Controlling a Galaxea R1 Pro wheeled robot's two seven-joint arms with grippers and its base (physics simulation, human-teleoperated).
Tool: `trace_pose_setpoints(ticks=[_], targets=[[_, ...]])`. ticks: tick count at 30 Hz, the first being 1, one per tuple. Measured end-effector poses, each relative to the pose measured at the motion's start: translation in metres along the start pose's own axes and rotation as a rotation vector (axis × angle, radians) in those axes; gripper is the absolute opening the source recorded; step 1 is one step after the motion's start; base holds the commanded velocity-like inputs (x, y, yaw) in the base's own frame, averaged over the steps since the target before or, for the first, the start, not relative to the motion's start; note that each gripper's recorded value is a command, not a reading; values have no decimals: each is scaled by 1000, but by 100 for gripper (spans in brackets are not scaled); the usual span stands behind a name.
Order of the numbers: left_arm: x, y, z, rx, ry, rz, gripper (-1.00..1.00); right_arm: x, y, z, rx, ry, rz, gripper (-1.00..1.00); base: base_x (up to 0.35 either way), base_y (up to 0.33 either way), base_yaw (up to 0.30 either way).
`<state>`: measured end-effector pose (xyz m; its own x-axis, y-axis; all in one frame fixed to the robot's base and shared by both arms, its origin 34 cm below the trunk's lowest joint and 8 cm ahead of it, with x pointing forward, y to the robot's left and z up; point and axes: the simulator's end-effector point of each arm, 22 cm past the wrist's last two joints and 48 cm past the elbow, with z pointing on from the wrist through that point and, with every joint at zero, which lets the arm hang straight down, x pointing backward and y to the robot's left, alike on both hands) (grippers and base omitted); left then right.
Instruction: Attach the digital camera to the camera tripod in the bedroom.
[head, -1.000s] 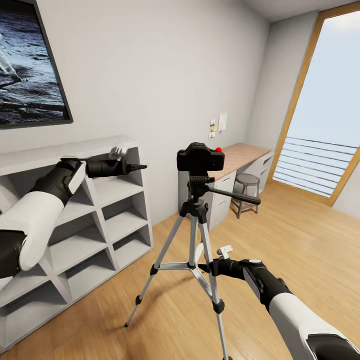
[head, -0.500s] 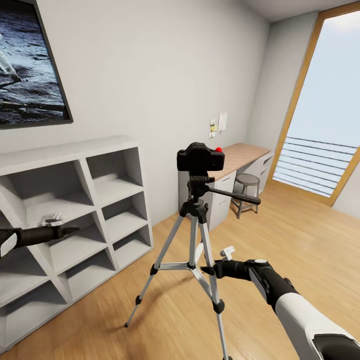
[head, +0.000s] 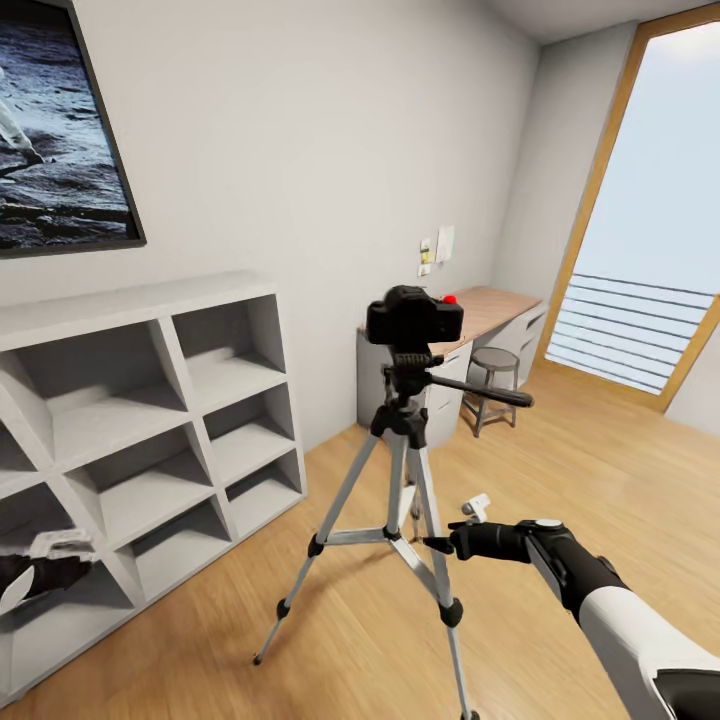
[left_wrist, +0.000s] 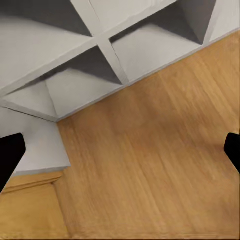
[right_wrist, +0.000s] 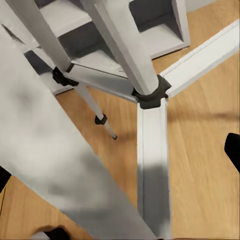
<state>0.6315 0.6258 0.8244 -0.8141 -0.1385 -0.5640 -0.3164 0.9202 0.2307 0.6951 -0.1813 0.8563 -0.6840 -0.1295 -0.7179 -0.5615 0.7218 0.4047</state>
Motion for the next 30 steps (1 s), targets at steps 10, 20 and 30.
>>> trace_pose_setpoints(ticks=[10, 20, 30], targets=[[113, -65, 14, 31, 151, 19, 100, 41, -24, -35, -25, 68, 58, 100, 0, 0, 0], [200, -98, 9, 73, 253, -125, 100, 89, -43, -60, -8, 178, 86, 100, 0, 0, 0], [250, -139, 1, 121, 307, -125, 100, 123, -44, -64, 2, 251, 125, 100, 0, 0, 0]])
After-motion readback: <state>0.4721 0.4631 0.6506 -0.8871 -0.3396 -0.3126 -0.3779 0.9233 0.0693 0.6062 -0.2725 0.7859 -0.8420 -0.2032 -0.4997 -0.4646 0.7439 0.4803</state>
